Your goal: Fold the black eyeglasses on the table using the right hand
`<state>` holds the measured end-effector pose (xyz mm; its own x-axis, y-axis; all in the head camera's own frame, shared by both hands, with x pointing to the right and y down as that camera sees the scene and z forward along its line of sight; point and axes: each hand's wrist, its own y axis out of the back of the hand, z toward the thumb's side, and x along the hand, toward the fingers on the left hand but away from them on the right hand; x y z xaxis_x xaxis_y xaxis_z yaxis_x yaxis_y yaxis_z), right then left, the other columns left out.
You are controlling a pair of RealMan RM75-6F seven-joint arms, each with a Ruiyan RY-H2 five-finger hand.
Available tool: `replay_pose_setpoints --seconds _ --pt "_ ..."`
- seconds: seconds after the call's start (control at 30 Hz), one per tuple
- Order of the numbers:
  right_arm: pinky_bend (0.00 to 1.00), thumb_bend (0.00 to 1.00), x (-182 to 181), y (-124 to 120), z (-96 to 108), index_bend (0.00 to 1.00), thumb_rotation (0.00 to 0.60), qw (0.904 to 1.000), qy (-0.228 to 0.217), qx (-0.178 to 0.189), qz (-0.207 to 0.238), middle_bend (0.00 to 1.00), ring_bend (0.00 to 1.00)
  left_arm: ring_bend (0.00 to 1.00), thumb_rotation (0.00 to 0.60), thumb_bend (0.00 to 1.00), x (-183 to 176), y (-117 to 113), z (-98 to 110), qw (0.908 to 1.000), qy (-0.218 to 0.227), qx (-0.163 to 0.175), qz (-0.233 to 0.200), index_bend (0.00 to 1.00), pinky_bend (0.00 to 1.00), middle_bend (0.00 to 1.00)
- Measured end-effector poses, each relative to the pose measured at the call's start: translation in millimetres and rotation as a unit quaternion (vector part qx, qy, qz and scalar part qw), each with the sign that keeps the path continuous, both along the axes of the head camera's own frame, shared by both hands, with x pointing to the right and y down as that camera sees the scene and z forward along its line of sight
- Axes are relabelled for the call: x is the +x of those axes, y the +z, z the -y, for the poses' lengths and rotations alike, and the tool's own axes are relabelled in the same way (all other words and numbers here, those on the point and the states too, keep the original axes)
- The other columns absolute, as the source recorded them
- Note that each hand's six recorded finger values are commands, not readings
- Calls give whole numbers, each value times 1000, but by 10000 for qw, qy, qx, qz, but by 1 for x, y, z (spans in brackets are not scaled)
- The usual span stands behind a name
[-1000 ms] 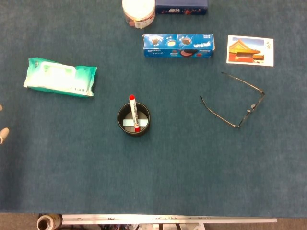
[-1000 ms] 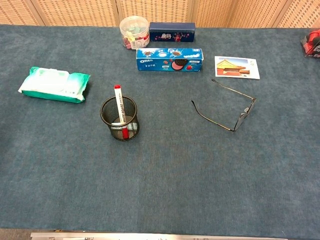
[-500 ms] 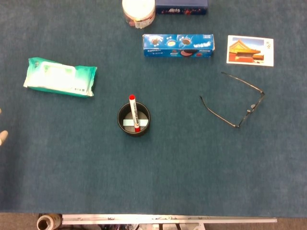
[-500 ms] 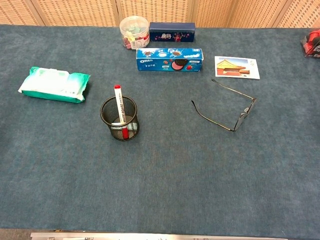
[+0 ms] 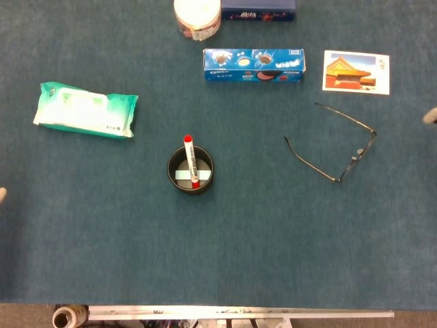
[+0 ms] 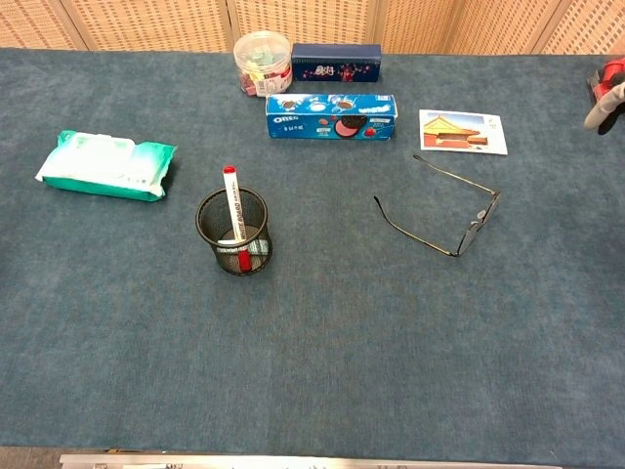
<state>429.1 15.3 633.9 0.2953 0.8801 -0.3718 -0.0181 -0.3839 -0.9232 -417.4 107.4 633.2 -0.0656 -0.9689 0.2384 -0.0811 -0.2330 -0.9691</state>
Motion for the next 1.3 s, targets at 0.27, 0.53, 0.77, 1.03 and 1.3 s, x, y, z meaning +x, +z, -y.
replay_pose_setpoints --seconds 0.27,0.53,0.77,1.03,1.3 --pt "346 1000 -26 11 16 318 600 9980 -441 -451 -78 349 227 312 600 38 -5 3 -3 10000 -58 -46 0 454 515 384" --pt "285 1000 -46 23 22 244 600 9944 -679 -811 -38 240 136 312 600 38 -7 4 -3 9999 -84 -64 -11 454 515 384" --pt "276 1000 -57 33 18 234 600 9898 -786 -1177 134 227 124 312 600 38 -8 5 -4 9999 -97 -81 -14 454 515 384" --pt "276 1000 -69 44 13 234 600 9828 -1019 -1533 152 227 124 312 600 38 -8 6 -5 9999 -119 -95 -3 454 515 383" --pt "255 1000 -80 57 10 234 600 9759 -1237 -1794 66 227 124 312 600 38 -9 6 -7 9998 -153 -111 1 454 515 382"
